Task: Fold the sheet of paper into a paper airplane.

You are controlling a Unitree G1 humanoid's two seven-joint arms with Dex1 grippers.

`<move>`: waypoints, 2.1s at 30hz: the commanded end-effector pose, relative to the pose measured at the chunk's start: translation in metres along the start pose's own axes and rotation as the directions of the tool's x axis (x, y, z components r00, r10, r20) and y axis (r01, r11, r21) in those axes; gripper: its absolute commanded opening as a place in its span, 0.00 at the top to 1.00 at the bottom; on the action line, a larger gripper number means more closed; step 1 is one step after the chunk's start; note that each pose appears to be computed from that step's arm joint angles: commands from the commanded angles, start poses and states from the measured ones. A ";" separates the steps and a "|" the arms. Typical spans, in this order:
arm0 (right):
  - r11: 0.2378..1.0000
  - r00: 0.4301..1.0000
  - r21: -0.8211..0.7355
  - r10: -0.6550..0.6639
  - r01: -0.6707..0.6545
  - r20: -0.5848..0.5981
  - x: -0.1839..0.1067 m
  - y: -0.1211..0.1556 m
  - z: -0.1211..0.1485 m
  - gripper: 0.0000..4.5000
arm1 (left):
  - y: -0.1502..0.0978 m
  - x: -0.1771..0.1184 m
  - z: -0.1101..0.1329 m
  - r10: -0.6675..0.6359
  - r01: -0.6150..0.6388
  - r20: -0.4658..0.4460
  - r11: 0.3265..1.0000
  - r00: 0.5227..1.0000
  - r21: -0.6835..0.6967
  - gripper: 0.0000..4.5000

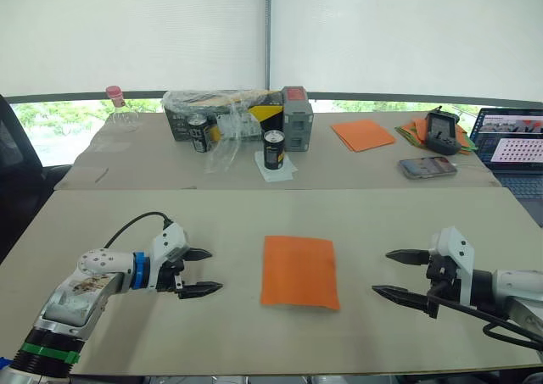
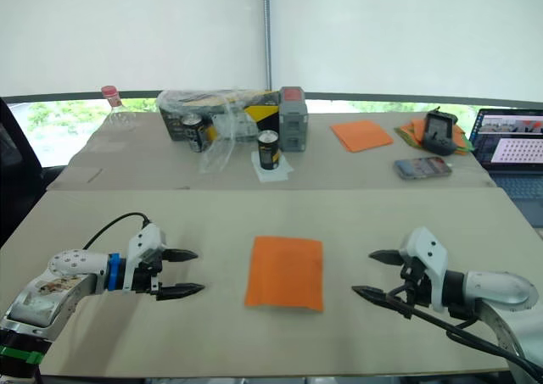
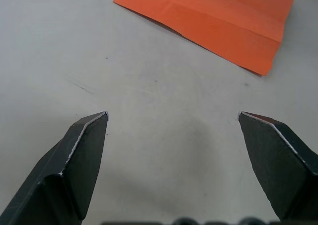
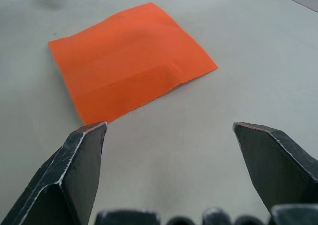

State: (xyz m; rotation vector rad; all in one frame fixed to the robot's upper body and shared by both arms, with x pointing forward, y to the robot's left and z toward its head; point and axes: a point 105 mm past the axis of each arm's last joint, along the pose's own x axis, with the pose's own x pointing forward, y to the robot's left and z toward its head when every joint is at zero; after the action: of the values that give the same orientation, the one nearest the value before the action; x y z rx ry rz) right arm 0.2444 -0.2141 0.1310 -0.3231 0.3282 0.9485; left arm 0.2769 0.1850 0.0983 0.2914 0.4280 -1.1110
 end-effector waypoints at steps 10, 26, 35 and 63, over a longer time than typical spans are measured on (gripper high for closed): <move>0.997 1.000 -0.066 -0.027 0.027 -0.003 -0.009 0.010 0.015 0.00 | -0.022 0.009 0.056 -0.258 0.255 0.127 0.966 0.958 0.034 0.13; 0.992 0.995 -0.069 -0.103 0.102 -0.017 0.000 0.039 0.020 0.00 | -0.037 0.092 0.077 -0.409 0.399 -0.007 0.888 0.913 0.227 1.00; 0.983 0.984 -0.055 -0.176 0.175 -0.012 0.008 0.041 0.017 0.63 | -0.027 0.117 0.051 -0.288 0.296 -0.071 0.938 0.955 0.182 1.00; 0.977 1.000 -0.214 -0.014 0.015 0.007 0.099 0.004 0.005 0.99 | -0.029 0.119 0.010 -0.101 0.104 -0.184 0.995 0.978 0.008 1.00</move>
State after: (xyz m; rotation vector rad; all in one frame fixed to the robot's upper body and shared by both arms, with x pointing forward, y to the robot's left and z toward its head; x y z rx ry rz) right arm 0.2952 -0.1445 0.0814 -0.5336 0.2822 0.9328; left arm 0.2992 0.0579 0.0752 0.3847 0.4759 -1.2626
